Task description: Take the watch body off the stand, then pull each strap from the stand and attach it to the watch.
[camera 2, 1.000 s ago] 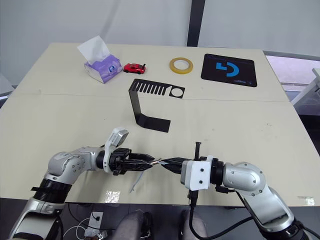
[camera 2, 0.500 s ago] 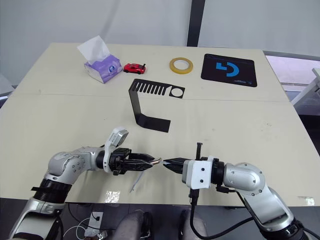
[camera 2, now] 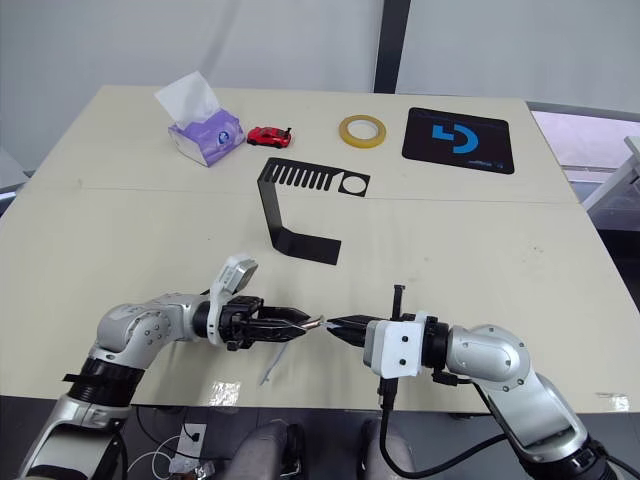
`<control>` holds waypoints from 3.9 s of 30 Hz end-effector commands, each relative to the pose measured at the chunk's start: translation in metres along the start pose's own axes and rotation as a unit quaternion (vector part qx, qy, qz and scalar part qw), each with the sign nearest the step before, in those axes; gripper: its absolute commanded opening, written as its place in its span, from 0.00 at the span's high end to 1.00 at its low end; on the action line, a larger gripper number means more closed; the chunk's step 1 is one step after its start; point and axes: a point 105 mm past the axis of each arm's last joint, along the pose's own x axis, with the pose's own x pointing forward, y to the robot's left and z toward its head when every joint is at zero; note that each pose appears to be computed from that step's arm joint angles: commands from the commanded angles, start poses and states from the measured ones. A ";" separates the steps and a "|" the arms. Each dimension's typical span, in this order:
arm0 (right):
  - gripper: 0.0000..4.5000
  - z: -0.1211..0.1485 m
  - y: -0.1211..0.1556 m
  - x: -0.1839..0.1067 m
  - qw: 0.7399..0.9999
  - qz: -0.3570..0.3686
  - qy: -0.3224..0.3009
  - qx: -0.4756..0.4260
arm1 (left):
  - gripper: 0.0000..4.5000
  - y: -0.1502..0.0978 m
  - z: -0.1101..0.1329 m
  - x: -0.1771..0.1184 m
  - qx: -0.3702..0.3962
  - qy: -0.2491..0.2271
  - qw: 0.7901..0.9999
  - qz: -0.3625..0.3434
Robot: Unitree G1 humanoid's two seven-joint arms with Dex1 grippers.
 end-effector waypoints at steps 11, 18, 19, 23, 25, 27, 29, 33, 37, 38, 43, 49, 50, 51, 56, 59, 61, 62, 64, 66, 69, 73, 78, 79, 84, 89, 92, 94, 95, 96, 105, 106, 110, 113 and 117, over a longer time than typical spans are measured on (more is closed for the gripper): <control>1.00 0.010 -0.003 0.005 1.000 -0.007 -0.017 -0.018 | 0.64 -0.006 0.007 0.009 0.026 0.009 1.000 -0.001; 1.00 0.007 -0.003 0.007 1.000 -0.008 -0.009 -0.019 | 0.64 -0.008 0.010 0.014 0.028 0.009 1.000 -0.002; 1.00 0.007 -0.003 0.008 1.000 -0.007 -0.007 -0.020 | 0.64 -0.009 0.010 0.014 0.028 0.009 1.000 -0.002; 1.00 0.006 -0.002 0.009 1.000 -0.004 -0.004 -0.020 | 0.64 -0.010 0.012 0.015 0.027 0.006 1.000 -0.002; 1.00 0.005 -0.002 0.008 1.000 -0.003 -0.001 -0.019 | 0.64 -0.011 0.013 0.015 0.027 0.002 1.000 -0.003; 1.00 0.003 -0.001 0.008 1.000 -0.002 0.003 -0.017 | 0.64 -0.011 0.014 0.015 0.026 0.000 1.000 -0.003; 1.00 0.002 -0.001 0.008 1.000 0.000 0.005 -0.016 | 0.64 -0.011 0.014 0.014 0.027 -0.001 1.000 -0.002; 1.00 0.001 0.000 0.007 1.000 0.002 0.008 -0.016 | 0.64 -0.012 0.015 0.014 0.027 -0.003 1.000 -0.001; 1.00 0.001 0.000 0.007 1.000 0.005 0.010 -0.016 | 0.64 -0.012 0.016 0.014 0.028 -0.004 1.000 -0.002; 1.00 0.000 0.000 0.007 1.000 0.005 0.010 -0.016 | 0.64 -0.012 0.016 0.015 0.028 -0.004 1.000 -0.002; 1.00 -0.001 0.000 0.007 1.000 0.006 0.012 -0.017 | 0.64 -0.013 0.015 0.015 0.027 0.002 1.000 -0.004; 1.00 -0.001 -0.001 0.008 1.000 0.003 0.014 -0.021 | 0.64 -0.014 0.013 0.016 0.027 0.013 1.000 -0.002; 1.00 -0.002 -0.002 0.007 1.000 0.003 0.015 -0.022 | 0.64 -0.014 0.013 0.016 0.027 0.014 1.000 -0.001; 1.00 -0.002 -0.002 0.007 1.000 0.002 0.016 -0.023 | 0.64 -0.014 0.013 0.016 0.027 0.015 1.000 -0.001; 1.00 -0.003 -0.004 0.006 0.999 0.000 0.023 -0.028 | 0.64 -0.014 0.011 0.015 0.028 0.023 0.999 0.002; 1.00 -0.004 -0.004 0.005 0.999 0.000 0.026 -0.029 | 0.64 -0.014 0.009 0.013 0.028 0.025 0.999 0.003; 1.00 -0.004 -0.005 0.005 0.999 0.000 0.028 -0.028 | 0.64 -0.014 0.008 0.011 0.028 0.027 0.999 0.005; 1.00 -0.004 -0.005 0.004 0.999 -0.001 0.028 -0.028 | 0.64 -0.014 0.007 0.011 0.029 0.028 0.999 0.005; 1.00 -0.004 -0.005 0.004 0.999 -0.001 0.029 -0.026 | 0.64 -0.013 0.005 0.009 0.031 0.034 0.999 0.008; 1.00 -0.004 -0.005 0.004 0.999 -0.001 0.030 -0.026 | 0.64 -0.012 0.004 0.009 0.032 0.037 0.999 0.010; 1.00 -0.005 -0.005 0.004 0.999 0.001 0.033 -0.024 | 0.64 -0.010 0.004 0.008 0.036 0.038 0.999 0.013; 1.00 -0.006 -0.004 0.004 0.999 0.002 0.037 -0.022 | 0.64 -0.009 0.003 0.008 0.038 0.037 0.998 0.014; 1.00 -0.005 -0.004 0.006 0.999 0.005 0.038 -0.024 | 0.64 -0.008 0.005 0.011 0.038 0.033 0.999 0.015; 1.00 -0.005 -0.004 0.006 0.999 0.005 0.038 -0.024 | 0.64 -0.008 0.005 0.012 0.038 0.033 0.999 0.015; 1.00 -0.004 -0.004 0.007 0.999 0.007 0.039 -0.027 | 0.64 -0.008 0.006 0.016 0.037 0.037 0.998 0.021; 1.00 -0.004 -0.003 0.008 0.999 0.010 0.040 -0.026 | 0.64 -0.007 0.007 0.019 0.037 0.035 0.998 0.029; 1.00 -0.004 -0.002 0.009 0.999 0.011 0.041 -0.025 | 0.64 -0.007 0.008 0.019 0.036 0.033 0.998 0.031; 1.00 -0.005 -0.002 0.009 0.999 0.012 0.042 -0.023 | 0.64 -0.007 0.008 0.019 0.036 0.032 0.998 0.031; 1.00 -0.005 -0.001 0.009 0.999 0.012 0.043 -0.023 | 0.64 -0.008 0.008 0.020 0.036 0.032 0.998 0.031; 1.00 -0.005 -0.001 0.009 0.999 0.012 0.043 -0.023 | 0.64 -0.008 0.008 0.020 0.036 0.032 0.998 0.031; 1.00 -0.006 -0.002 0.012 0.999 0.014 0.043 -0.025 | 0.64 -0.009 0.007 0.022 0.038 0.037 0.998 0.027; 1.00 -0.006 -0.002 0.012 0.999 0.014 0.043 -0.025 | 0.64 -0.009 0.007 0.022 0.038 0.037 0.998 0.027; 1.00 -0.006 -0.002 0.012 0.999 0.014 0.044 -0.025 | 0.64 -0.009 0.007 0.023 0.037 0.038 0.998 0.026; 1.00 -0.006 -0.002 0.013 0.999 0.015 0.046 -0.025 | 0.64 -0.010 0.007 0.023 0.037 0.038 0.998 0.026; 1.00 -0.007 -0.003 0.014 0.998 0.015 0.047 -0.025 | 0.64 -0.010 0.007 0.024 0.036 0.039 0.998 0.025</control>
